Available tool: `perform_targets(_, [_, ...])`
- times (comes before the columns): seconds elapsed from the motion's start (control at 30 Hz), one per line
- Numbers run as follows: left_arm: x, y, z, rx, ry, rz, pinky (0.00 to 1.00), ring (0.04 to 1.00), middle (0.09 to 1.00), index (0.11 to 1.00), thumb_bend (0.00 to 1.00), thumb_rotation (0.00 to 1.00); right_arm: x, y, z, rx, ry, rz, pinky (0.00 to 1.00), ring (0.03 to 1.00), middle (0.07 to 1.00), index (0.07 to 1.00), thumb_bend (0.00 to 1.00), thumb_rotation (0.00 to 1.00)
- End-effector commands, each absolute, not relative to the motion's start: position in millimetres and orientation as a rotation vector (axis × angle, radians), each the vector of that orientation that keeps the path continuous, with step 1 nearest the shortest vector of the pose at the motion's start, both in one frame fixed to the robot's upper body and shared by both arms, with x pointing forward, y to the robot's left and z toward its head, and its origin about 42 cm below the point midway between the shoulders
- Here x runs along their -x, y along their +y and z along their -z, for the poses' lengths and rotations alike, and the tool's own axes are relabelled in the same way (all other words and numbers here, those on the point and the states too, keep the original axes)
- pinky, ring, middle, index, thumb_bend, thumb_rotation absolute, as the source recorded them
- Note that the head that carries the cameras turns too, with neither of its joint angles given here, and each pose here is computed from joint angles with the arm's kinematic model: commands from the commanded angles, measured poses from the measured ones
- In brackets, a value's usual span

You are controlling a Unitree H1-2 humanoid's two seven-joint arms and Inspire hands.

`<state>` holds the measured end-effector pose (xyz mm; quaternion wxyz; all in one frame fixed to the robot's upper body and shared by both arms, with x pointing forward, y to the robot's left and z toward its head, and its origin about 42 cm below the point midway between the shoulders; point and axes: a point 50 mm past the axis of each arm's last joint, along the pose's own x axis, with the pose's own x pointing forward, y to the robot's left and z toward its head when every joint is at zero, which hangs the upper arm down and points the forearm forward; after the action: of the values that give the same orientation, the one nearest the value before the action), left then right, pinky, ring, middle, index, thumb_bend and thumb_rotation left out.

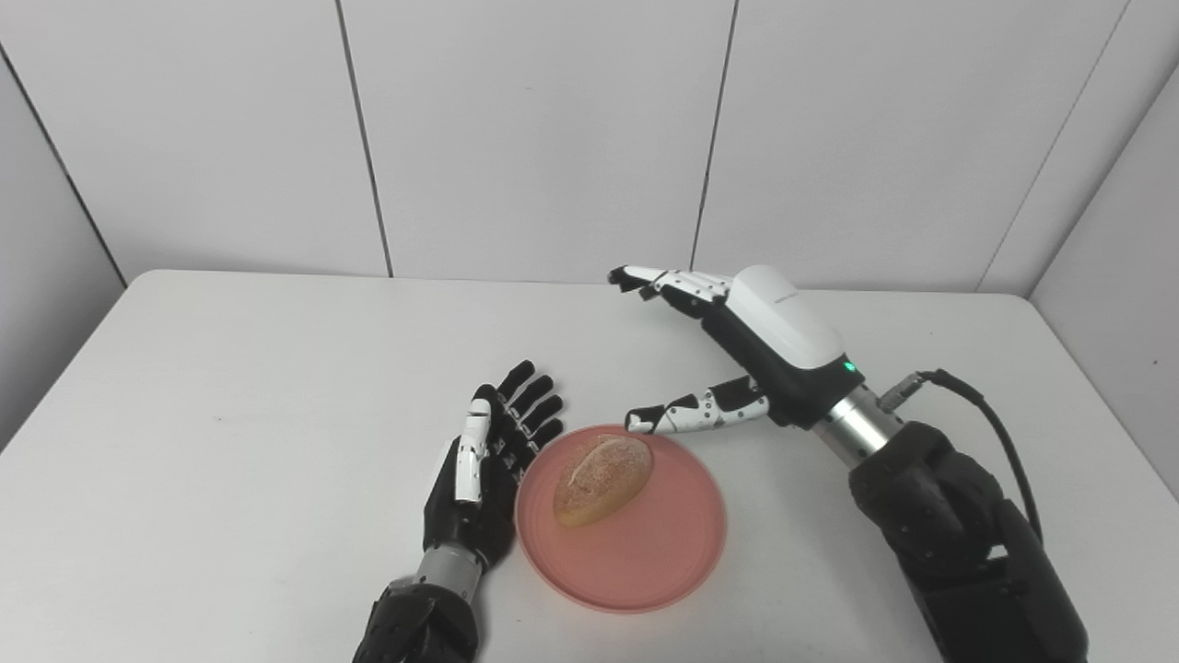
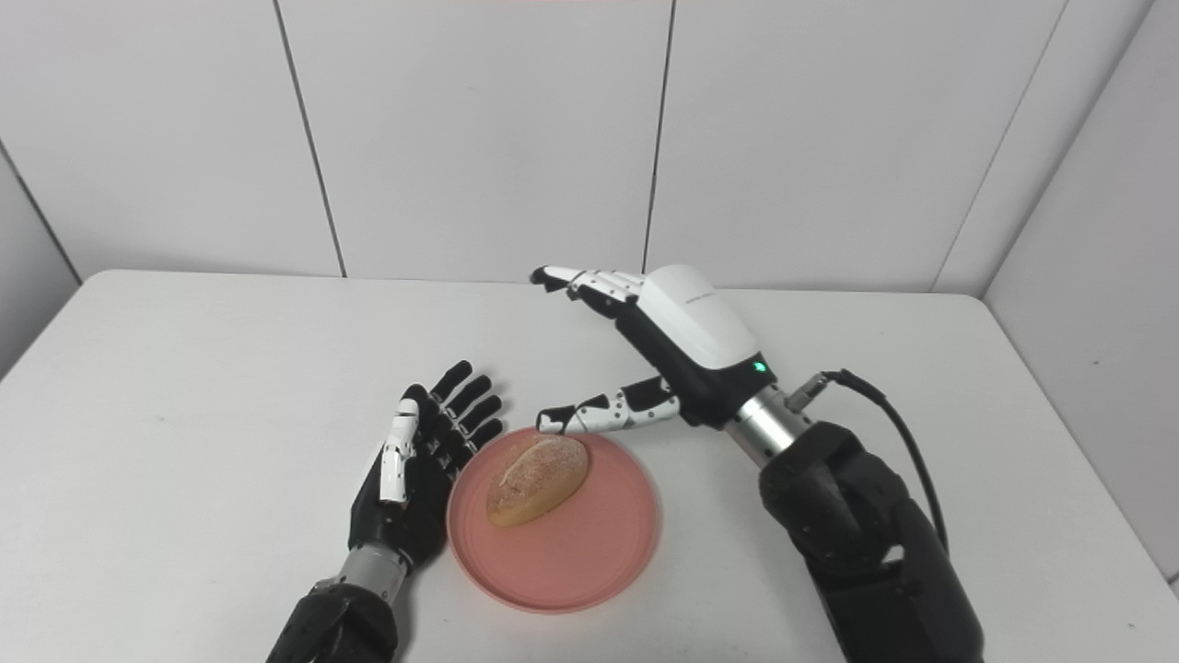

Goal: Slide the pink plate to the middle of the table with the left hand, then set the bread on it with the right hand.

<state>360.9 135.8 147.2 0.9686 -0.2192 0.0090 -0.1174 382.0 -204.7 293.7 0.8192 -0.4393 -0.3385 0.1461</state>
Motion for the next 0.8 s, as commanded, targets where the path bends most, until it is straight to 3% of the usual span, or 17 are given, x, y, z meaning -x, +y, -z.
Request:
perform_targets(0.0, [-358.3, 142.3, -131.7, 0.435, 0.078, 0.212, 0.88, 0.872, 0.881, 0.861, 0.42, 1.0, -374.9, -209.5, -299.7, 0.847, -0.739, -0.222, 0.67, 0.761, 0.819, 0.85, 1.0, 0.82])
perform_targets(0.17, [-356.9, 147.7, -132.6, 0.418, 0.065, 0.204, 0.89, 0.884, 0.89, 0.866, 0.42, 1.0, -355.9, -216.9, -267.9, 0.697, -0.61, -0.109, 0.77, 0.86, 0.891, 0.906, 0.98, 0.98])
perform_targets(0.3, [-353.1, 152.2, -136.3, 0.352, 0.019, 0.178, 0.89, 0.886, 0.895, 0.868, 0.43, 1.0, -341.0, -214.0, -244.8, 0.553, -0.496, -0.053, 0.83, 0.913, 0.941, 0.955, 0.96, 1.0])
perform_targets(0.53, [-340.5, 159.8, -146.6, 0.258, -0.078, 0.152, 0.99, 0.979, 0.981, 0.965, 0.42, 1.0, -319.0, -203.5, -208.4, 0.255, -0.351, -0.045, 0.92, 0.95, 0.965, 0.972, 0.74, 1.0])
perform_targets(0.67, [-332.0, 164.6, -146.9, 0.248, -0.102, 0.143, 1.0, 0.998, 0.998, 0.99, 0.43, 1.0, -309.6, -198.9, -190.4, 0.121, -0.277, -0.05, 0.95, 0.967, 0.978, 0.983, 0.67, 1.0])
perform_targets(0.77, [-325.0, 169.0, -143.6, 0.225, -0.111, 0.129, 1.0, 0.998, 1.0, 0.99, 0.42, 1.0, -306.1, -194.8, -181.4, 0.055, -0.254, -0.046, 0.96, 0.968, 0.976, 0.98, 0.52, 1.0])
